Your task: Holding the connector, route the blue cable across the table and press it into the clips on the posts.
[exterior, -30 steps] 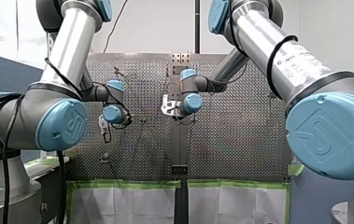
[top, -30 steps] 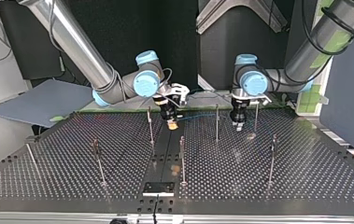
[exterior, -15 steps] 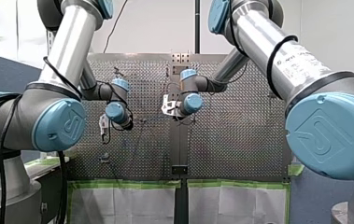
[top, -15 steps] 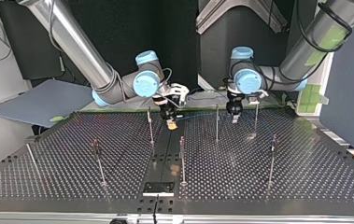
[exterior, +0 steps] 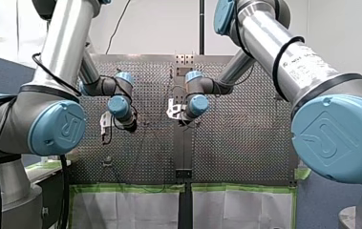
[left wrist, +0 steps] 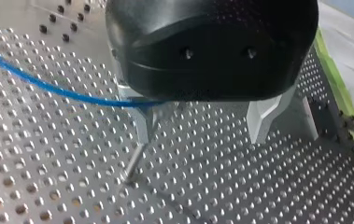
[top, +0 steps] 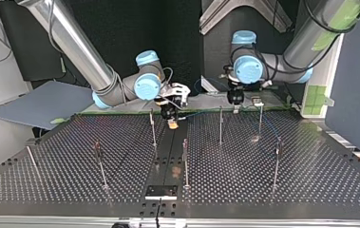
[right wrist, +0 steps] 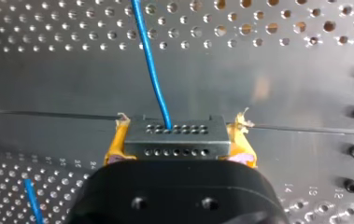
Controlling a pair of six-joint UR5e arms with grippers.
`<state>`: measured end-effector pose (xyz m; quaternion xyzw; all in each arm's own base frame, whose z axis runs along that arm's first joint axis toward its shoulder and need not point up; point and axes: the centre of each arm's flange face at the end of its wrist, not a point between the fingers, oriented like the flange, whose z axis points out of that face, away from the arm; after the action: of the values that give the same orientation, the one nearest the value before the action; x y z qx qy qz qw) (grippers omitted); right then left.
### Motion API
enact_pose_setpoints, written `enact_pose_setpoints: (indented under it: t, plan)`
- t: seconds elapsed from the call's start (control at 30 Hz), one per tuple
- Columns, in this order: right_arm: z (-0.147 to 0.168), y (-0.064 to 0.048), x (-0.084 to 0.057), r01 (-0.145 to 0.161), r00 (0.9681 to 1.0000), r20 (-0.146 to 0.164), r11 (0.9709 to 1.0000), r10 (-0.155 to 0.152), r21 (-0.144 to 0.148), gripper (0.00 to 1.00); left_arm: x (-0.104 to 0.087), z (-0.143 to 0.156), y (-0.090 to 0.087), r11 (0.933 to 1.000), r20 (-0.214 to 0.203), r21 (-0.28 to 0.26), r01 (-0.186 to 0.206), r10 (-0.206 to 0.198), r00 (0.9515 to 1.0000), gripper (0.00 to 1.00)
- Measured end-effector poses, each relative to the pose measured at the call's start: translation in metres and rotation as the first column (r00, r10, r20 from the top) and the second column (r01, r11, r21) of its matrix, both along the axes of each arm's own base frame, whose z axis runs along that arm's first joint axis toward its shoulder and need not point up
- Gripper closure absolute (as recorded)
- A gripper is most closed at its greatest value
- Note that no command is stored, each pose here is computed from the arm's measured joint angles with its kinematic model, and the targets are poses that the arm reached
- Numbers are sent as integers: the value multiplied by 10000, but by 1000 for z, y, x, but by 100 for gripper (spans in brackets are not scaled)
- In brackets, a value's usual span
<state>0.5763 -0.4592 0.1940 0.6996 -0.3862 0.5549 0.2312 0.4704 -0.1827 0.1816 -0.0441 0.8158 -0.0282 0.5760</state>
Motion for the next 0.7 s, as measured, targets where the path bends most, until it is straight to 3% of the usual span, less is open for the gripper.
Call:
enact_pose_setpoints:
  t: [0.3, 0.7]
  plan:
    - [0, 3, 2, -45, 10000, -48, 10000, 45, 42, 100, -21, 27, -17, 9990, 283, 55, 437, -438, 9986, 0]
    - [0, 0, -1, 19, 10000, -39, 10000, -19, 25, 100, -47, 19, -44, 9929, 387, -235, 1169, -1159, 9925, 0]
